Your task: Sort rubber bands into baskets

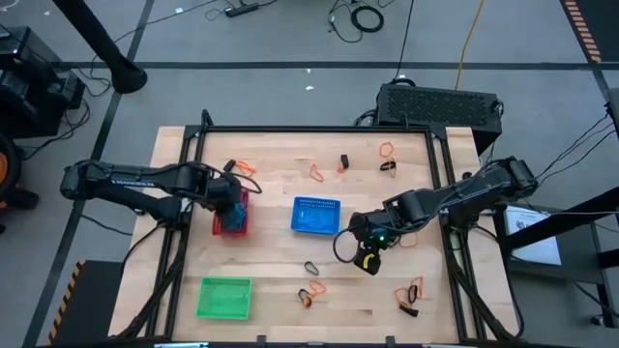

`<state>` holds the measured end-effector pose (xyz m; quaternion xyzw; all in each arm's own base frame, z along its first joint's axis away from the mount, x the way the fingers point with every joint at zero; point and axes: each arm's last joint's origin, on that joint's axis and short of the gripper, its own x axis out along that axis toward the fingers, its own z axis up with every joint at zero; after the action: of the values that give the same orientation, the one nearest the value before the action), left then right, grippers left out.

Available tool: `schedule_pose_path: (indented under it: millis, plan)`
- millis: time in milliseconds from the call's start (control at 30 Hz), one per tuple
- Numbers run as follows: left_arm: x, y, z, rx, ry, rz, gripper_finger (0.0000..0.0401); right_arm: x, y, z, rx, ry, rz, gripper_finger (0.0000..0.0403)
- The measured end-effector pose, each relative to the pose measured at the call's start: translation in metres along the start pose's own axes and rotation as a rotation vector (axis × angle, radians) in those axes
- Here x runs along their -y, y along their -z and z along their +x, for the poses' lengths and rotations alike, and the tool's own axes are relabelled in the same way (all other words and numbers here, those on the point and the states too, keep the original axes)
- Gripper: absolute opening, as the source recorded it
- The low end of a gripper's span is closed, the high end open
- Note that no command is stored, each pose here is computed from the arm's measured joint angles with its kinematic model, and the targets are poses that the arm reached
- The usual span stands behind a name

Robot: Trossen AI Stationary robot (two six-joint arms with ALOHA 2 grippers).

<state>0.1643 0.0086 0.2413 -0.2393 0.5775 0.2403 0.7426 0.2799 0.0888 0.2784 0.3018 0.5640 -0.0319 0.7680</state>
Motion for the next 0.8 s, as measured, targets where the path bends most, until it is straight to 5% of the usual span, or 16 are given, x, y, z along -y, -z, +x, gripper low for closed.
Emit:
schedule_pose_path:
  millis: [367,633,800]
  plan:
    - [-0.026,-0.049,-0.026,0.184,0.052,-0.164,0.0132,0.002,0.005,-0.024,0.082,-0.008,-0.11,0.0251]
    - [-0.074,-0.097,0.032,0.001,0.007,-0.055,0.0132,0.002,0.005,-0.026,0.11,0.001,-0.102,0.0251]
    - [-0.091,-0.118,0.077,-0.067,0.007,0.109,0.0132,0.001,0.003,-0.026,0.143,0.011,-0.025,0.0251]
